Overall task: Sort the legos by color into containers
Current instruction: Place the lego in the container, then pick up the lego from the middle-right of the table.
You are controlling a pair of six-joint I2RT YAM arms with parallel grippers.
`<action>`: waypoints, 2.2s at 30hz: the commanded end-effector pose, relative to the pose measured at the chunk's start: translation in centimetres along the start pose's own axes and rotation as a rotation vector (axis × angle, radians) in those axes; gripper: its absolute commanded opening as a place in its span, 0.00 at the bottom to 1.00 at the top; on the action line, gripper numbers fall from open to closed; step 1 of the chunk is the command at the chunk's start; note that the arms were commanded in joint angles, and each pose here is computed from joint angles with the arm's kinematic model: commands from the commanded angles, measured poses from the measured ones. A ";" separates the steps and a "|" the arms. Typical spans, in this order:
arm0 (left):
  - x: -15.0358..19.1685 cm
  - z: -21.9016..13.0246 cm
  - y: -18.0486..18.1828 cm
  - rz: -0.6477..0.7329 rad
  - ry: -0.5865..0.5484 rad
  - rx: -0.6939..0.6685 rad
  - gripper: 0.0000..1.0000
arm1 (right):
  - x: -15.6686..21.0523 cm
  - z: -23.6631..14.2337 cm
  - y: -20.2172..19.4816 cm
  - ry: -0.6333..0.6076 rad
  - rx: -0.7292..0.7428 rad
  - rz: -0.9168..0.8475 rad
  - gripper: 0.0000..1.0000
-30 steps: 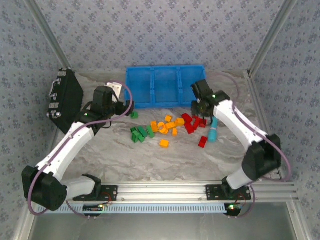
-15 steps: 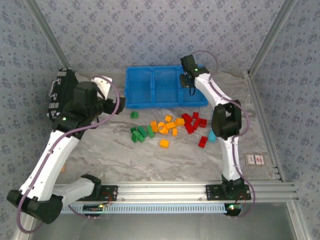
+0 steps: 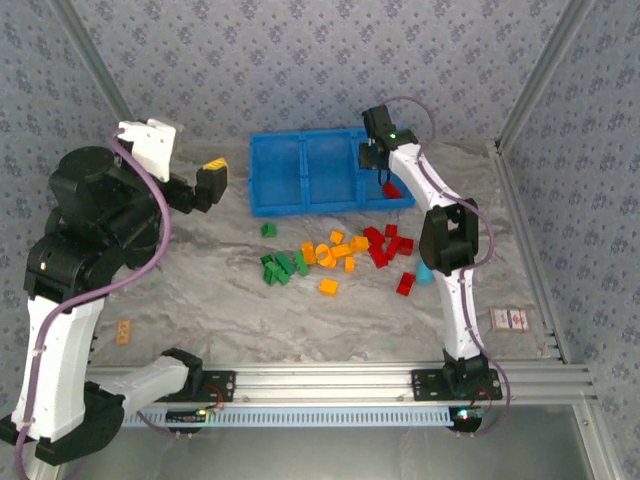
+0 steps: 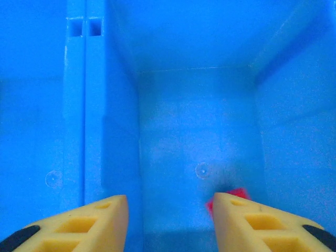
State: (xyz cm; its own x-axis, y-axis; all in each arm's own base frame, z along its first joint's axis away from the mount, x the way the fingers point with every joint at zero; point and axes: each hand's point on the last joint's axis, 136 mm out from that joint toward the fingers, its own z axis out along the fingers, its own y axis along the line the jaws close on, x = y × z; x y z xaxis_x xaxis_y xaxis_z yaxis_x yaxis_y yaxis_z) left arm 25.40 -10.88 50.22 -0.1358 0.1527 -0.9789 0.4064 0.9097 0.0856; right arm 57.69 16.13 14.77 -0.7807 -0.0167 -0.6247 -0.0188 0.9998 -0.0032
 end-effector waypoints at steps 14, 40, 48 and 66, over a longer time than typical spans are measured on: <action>1.5 2.1 -1.4 0.013 0.021 0.068 1.00 | 12.4 -13.8 -4.9 0.045 -0.004 -0.015 0.77; 2.7 2.7 -2.0 0.026 0.025 0.089 1.00 | 22.3 -7.1 -8.6 0.212 0.008 0.178 0.69; 3.1 3.0 -1.8 0.038 0.038 0.077 1.00 | 22.4 -5.1 -8.3 0.246 -0.001 0.179 0.54; 3.6 4.2 -1.8 0.058 0.053 0.076 1.00 | 19.1 -7.0 -8.5 0.194 -0.007 0.141 0.29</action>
State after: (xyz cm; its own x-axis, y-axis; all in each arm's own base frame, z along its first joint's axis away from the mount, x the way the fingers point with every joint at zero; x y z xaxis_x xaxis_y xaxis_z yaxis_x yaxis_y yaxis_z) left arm 27.93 -13.50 44.74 -0.2057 0.2184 -0.9539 0.4823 0.8708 0.0954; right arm 37.37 7.39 4.94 -0.9060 0.1343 -0.4015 0.1136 0.9907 0.0750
